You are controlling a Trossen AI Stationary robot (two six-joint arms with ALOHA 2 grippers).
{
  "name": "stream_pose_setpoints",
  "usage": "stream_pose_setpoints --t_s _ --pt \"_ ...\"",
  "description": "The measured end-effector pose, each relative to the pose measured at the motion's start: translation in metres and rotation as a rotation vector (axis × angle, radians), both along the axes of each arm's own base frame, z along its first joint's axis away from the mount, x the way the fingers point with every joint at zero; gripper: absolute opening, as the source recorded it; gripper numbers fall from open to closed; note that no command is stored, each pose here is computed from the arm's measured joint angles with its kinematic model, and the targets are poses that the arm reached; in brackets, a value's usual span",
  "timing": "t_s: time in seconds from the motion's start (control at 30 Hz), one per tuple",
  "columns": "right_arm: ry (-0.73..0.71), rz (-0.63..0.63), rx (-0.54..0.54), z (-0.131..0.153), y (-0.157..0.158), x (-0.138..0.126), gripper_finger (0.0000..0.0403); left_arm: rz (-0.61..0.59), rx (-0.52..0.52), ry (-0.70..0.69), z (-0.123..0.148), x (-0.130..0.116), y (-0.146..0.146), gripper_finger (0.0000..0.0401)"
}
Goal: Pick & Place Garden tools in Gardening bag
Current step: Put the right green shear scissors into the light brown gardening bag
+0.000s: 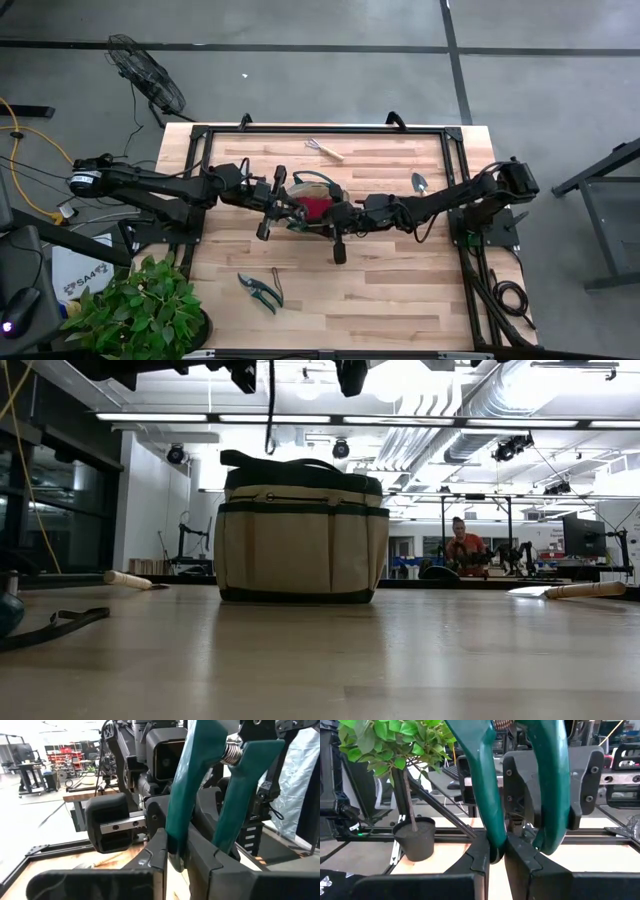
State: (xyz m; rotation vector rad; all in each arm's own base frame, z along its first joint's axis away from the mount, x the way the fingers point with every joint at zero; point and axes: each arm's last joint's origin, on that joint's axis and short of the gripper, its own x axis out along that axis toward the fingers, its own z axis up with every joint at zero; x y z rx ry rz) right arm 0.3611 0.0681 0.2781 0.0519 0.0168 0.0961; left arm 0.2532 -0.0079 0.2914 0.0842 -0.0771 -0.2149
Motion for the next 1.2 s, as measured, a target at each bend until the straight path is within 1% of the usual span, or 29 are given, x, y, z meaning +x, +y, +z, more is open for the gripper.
stream_pose_setpoints --t_s 0.23,0.3,0.5,0.57,0.7,0.8,1.07,1.2 --pt "0.003 0.001 0.001 0.0 0.0 0.0 0.0028 -0.012 0.02 0.0 0.0 0.0 0.0 0.0033" --pt "0.004 -0.006 0.016 0.0 0.0 0.0 0.003 -0.013 0.02 0.0 0.0 0.0 0.0 0.0033" --pt "-0.001 -0.001 0.061 0.001 0.0 0.0 0.0092 -0.014 0.031 0.012 -0.002 0.0 0.0 0.0033" --pt "0.003 0.008 0.082 0.001 0.001 0.0 0.0106 -0.012 0.042 0.013 -0.002 0.0 0.0 0.0033" --pt "0.013 0.008 0.138 0.0 0.001 0.0 0.012 -0.003 0.092 0.037 -0.006 0.0 0.0 0.0033" --pt "0.033 0.006 0.186 -0.001 0.001 0.0 0.0121 0.006 0.156 0.038 -0.007 0.0 0.0 0.0033" --pt "0.128 -0.013 0.305 -0.004 0.0 -0.004 0.0123 0.081 0.32 0.058 -0.011 0.0 0.002 0.0033" --pt "0.135 -0.011 0.341 -0.003 -0.001 -0.005 0.0126 0.086 0.35 0.046 -0.011 0.0 0.002 0.0033"
